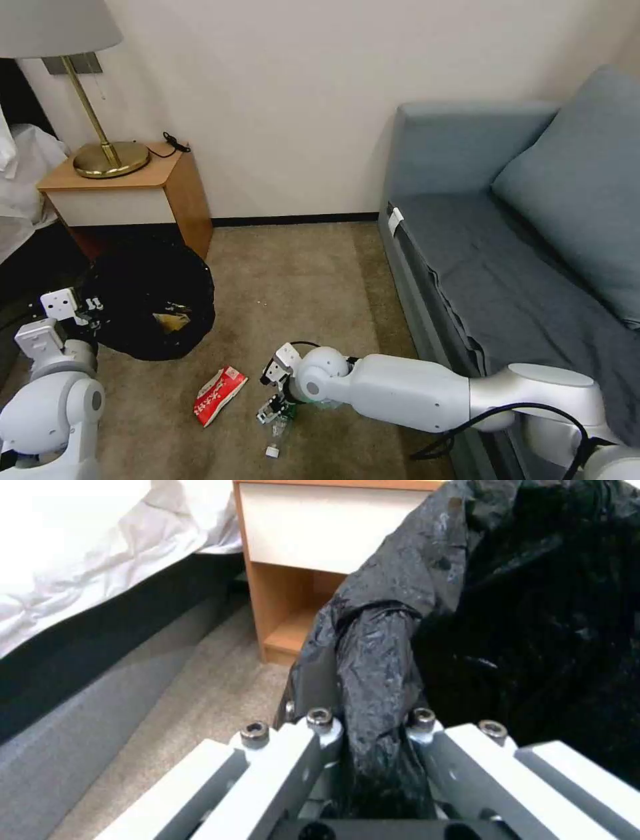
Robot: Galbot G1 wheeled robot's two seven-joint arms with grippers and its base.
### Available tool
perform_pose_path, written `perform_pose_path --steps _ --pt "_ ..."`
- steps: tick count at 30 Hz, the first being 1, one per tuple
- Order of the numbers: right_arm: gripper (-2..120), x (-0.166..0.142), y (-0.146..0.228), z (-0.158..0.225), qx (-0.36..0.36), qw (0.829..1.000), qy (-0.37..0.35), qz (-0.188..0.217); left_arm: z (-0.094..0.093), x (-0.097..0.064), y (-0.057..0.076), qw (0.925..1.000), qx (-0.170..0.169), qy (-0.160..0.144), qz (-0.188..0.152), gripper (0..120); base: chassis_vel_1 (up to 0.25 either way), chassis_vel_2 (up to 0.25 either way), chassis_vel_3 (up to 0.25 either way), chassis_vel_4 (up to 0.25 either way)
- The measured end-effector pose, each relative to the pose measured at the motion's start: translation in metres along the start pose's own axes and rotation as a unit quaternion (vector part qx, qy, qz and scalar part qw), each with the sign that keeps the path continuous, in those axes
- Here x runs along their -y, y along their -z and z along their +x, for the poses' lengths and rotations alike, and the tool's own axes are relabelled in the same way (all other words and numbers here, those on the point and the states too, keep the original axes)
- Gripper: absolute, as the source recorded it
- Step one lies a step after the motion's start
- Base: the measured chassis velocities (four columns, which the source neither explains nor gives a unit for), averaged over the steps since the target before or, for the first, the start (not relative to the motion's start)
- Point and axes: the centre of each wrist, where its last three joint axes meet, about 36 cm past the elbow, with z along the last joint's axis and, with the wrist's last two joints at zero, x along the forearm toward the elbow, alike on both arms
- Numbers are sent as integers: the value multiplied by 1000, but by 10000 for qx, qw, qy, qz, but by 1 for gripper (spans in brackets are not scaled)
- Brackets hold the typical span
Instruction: Pick up the trash bin, then pick up the garbage on the floor and place it into the trash bin.
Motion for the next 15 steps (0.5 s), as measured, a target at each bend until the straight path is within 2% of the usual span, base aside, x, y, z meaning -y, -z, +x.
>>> perform_pose_path --steps 15 --pt "100 4 -10 -22 -172 9989 -255 -366 -3 1 -3 10000 -51 -53 -45 4 0 0 0 0"
